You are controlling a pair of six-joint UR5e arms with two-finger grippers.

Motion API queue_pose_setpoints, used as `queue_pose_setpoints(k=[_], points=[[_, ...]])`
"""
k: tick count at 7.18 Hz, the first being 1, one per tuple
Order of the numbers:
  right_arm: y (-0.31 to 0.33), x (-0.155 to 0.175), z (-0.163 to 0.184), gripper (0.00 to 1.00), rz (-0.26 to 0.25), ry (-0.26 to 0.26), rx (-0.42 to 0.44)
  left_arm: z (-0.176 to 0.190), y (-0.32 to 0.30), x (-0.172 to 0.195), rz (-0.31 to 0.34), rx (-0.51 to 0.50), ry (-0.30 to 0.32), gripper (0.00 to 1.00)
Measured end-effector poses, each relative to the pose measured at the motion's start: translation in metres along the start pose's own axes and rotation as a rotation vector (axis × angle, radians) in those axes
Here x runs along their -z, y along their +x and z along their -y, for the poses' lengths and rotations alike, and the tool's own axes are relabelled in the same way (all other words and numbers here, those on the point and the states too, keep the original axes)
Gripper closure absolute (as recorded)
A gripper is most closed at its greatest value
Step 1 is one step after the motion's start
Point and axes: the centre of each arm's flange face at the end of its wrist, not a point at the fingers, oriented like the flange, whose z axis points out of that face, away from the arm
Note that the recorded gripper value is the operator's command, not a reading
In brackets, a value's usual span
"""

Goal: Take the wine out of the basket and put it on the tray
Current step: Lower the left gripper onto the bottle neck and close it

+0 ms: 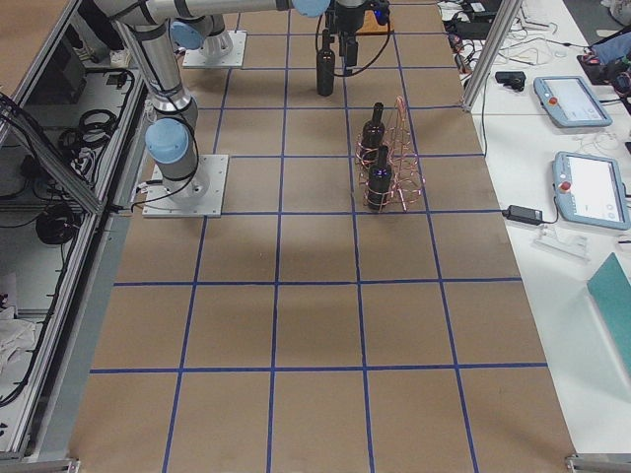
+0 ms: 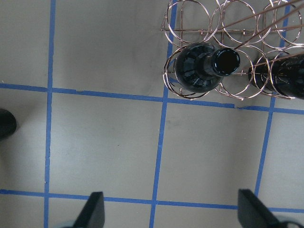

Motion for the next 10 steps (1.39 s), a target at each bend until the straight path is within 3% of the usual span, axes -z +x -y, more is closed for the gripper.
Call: queue_pose_setpoints(k=[8,10], points=[[0.000,0.001,0.001,0.00,-0.004,0.012,0.003,0.001,-0.009,-0.020,0.002,0.021,-0.041,0.14],[0.000,0.001,0.001,0.00,-0.004,0.012,0.004,0.000,-0.010,-0.023,0.003,0.020,-0.044,0.29]])
